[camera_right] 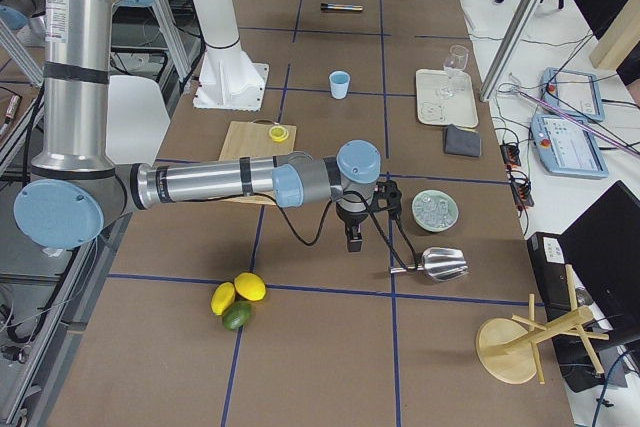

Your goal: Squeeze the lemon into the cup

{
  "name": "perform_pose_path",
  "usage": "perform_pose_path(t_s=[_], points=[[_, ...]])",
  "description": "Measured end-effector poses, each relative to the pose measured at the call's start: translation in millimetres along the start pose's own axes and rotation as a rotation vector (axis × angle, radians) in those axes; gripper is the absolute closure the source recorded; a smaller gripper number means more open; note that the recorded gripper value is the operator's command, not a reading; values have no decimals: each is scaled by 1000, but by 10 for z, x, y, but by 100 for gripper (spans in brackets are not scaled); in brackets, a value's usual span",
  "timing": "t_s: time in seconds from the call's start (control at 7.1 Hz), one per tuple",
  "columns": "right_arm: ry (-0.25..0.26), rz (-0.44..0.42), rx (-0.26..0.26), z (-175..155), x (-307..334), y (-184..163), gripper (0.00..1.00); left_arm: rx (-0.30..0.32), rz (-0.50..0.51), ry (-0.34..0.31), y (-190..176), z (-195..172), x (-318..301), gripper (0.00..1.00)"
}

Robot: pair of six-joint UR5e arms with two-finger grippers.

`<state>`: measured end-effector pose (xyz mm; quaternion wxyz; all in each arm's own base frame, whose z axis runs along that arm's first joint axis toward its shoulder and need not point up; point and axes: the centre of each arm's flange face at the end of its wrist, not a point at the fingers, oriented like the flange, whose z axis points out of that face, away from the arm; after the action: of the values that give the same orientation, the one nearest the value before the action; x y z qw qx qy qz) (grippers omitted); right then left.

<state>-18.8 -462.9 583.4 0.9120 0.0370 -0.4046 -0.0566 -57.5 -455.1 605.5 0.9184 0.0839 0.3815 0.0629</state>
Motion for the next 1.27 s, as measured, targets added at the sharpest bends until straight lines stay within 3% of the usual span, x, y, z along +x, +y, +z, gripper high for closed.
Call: perform_pose_path(t_s=[1.27], points=[[7, 3, -13, 82, 95, -57, 0, -4, -4, 2, 6, 21, -15, 0]])
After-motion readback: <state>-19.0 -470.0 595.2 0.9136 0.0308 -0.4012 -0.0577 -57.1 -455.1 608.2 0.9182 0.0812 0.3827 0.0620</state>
